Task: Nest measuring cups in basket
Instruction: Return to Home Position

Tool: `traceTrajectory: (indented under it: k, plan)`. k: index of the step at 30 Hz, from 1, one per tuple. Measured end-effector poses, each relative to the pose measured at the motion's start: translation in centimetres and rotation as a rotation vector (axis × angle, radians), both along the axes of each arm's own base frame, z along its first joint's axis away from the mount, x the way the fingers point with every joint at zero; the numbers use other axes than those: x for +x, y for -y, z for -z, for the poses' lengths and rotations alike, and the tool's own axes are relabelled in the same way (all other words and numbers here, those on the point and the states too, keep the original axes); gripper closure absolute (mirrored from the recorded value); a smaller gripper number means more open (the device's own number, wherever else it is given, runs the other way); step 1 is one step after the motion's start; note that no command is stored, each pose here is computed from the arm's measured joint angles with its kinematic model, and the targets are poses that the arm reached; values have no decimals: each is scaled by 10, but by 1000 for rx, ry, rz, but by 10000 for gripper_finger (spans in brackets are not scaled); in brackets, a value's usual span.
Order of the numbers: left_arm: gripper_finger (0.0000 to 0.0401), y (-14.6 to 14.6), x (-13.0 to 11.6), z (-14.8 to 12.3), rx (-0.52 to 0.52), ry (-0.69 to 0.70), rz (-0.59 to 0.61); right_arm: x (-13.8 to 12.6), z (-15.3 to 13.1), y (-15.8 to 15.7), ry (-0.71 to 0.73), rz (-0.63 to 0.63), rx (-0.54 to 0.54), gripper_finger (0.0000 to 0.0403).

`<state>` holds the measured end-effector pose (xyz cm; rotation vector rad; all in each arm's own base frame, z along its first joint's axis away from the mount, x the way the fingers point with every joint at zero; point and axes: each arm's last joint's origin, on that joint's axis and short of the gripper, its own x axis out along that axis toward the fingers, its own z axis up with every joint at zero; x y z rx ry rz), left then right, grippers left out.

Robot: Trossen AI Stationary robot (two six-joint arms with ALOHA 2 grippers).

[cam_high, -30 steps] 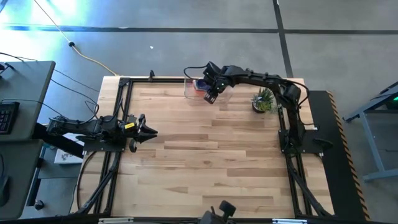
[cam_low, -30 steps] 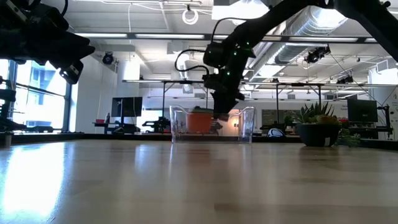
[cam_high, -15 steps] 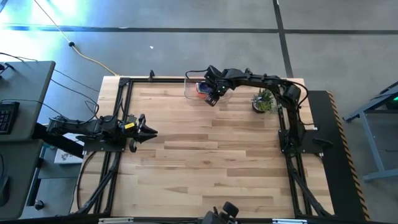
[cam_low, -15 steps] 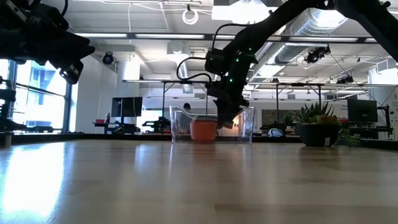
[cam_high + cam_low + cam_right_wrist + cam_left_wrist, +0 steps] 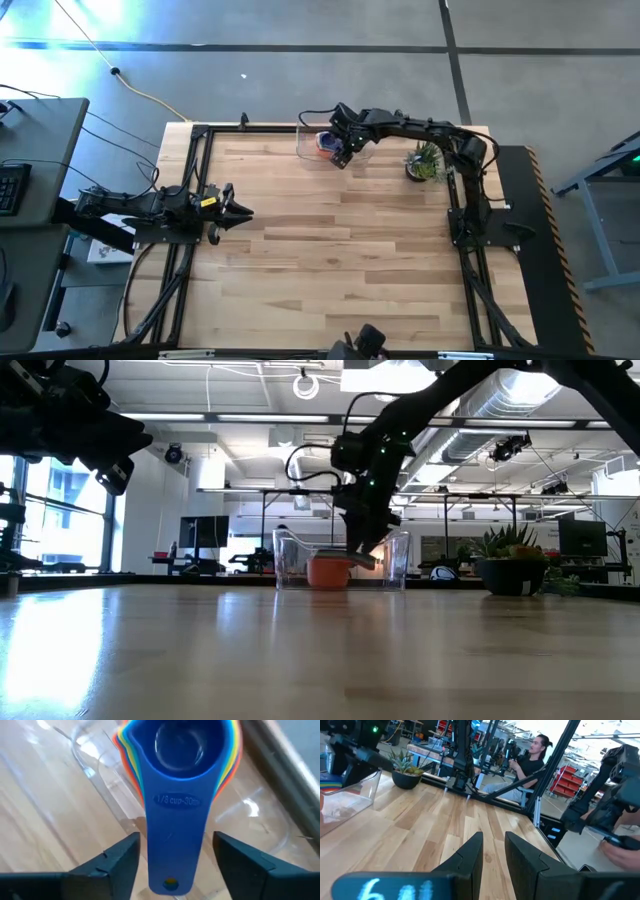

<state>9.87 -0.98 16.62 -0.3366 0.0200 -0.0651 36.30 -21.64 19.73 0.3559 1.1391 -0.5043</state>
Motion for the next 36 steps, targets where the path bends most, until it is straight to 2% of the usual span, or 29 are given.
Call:
traceTrajectory:
  k: [6, 10, 14, 19, 21, 23, 28, 32, 36]
  plan:
    - [330, 0, 0, 0, 0, 0, 0, -7, -28, -5, 65, 46, -10, 139]
    - [330, 0, 0, 0, 0, 0, 0, -16, -61, -16, 163, 47, 16, 138]
    - [330, 0, 0, 0, 0, 0, 0, -24, -99, -41, 262, 57, 7, 146]
    - [330, 0, 0, 0, 0, 0, 0, -39, -148, -83, 354, 91, -188, 163]
    - [330, 0, 0, 0, 0, -1, 0, -49, -157, -100, 448, 140, -250, 167]
    - [330, 0, 0, 0, 0, 0, 0, -59, -157, -114, 591, 182, -278, 169]
    - [330, 0, 0, 0, 0, 0, 0, -91, -129, -142, 827, 199, -295, 169]
    - [330, 0, 0, 0, 0, 0, 0, -120, -106, -163, 949, 194, -252, 169]
    - [330, 0, 0, 0, 0, 0, 0, -144, -85, -183, 1069, 182, -259, 169]
